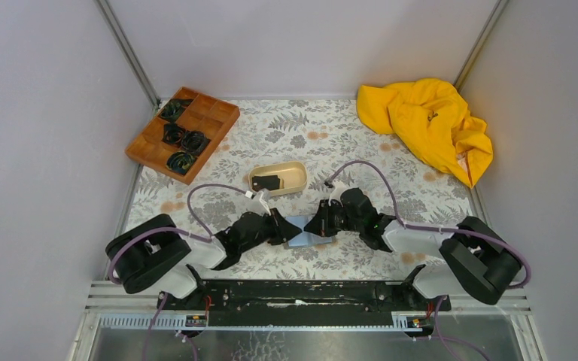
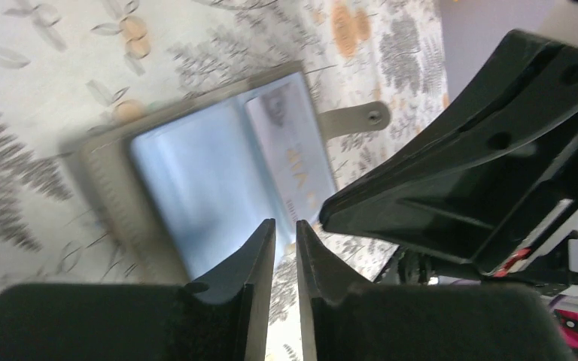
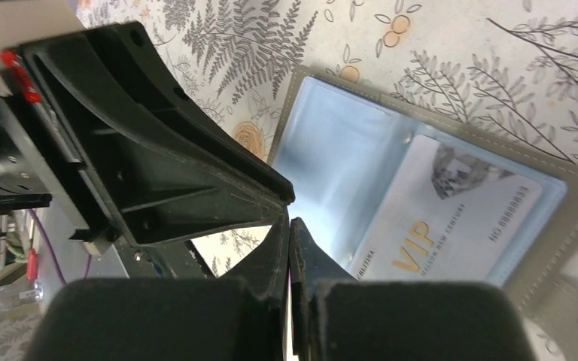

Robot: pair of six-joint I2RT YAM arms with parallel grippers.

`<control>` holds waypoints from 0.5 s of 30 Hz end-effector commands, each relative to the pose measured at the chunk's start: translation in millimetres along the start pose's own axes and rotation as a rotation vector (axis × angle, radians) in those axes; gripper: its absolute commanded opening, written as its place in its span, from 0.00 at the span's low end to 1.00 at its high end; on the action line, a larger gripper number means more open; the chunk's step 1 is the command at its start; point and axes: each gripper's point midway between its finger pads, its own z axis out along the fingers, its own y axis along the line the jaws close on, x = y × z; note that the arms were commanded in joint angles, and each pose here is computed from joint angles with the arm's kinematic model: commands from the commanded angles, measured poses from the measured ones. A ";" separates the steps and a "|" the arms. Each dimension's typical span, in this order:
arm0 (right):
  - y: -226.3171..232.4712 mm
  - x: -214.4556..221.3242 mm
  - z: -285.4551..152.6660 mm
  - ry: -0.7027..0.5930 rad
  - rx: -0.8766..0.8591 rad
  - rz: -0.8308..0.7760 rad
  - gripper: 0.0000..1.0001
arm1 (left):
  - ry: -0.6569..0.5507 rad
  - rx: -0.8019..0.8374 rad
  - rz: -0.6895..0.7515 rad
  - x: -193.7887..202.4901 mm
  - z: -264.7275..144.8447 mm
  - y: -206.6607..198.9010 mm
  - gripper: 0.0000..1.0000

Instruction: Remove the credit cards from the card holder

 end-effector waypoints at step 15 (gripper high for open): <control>-55.5 -23.0 -40.8 -0.083 0.234 -0.033 0.09 | 0.004 0.171 -0.059 -4.1 27.6 -35.2 0.46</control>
